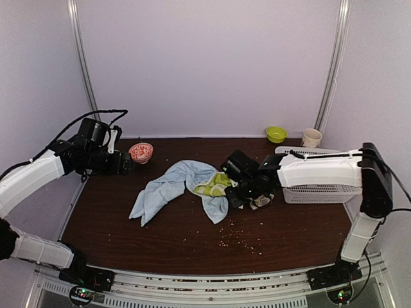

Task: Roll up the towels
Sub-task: Pick up the towel from the towel pile, then pick up the towel from the center of the board, then place the towel at the center of the board.

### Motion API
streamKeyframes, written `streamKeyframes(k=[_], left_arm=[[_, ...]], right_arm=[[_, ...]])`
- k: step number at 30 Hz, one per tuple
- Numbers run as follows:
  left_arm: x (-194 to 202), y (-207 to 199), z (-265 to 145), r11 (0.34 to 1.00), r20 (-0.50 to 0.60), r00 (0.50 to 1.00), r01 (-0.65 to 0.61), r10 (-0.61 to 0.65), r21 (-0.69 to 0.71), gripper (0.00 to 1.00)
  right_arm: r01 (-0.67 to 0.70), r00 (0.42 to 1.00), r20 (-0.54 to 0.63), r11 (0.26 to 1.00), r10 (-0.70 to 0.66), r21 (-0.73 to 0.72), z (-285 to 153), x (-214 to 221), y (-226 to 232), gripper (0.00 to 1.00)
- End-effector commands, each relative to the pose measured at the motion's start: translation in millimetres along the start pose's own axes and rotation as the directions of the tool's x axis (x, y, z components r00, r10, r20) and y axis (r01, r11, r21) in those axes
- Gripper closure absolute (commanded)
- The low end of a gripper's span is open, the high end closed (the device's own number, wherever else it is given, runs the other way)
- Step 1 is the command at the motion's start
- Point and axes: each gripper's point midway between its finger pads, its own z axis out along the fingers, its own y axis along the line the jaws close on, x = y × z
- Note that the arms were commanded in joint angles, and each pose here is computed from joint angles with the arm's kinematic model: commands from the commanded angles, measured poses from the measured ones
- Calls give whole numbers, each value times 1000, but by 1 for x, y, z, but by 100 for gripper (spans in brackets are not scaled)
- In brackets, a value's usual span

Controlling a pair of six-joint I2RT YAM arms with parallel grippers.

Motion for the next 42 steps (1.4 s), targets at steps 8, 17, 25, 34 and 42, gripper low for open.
streamKeyframes(k=[8,17,25,34,42], left_arm=[[48,-58,60,998,-143,989,50,-45,32,11],[99,-76,109,998,-331,944,-35,16,-51,21],[73,-21,68,952,-278,960,-58,-29,-301,100],[-37,87,-189,894,259,950,265,-176,-363,100],[14,70,-109,913,106,974,224,-199,-340,100]], right_arm=[[-31,826,557,993,88,-111,-249,-101,-55,100],[-63,815,566,989,129,-134,-253,-74,-69,100],[-74,786,602,988,140,-133,-269,-70,-80,100],[-69,730,666,986,152,-150,-293,-82,-86,100],[-55,775,612,983,154,-178,-253,-85,-63,100]])
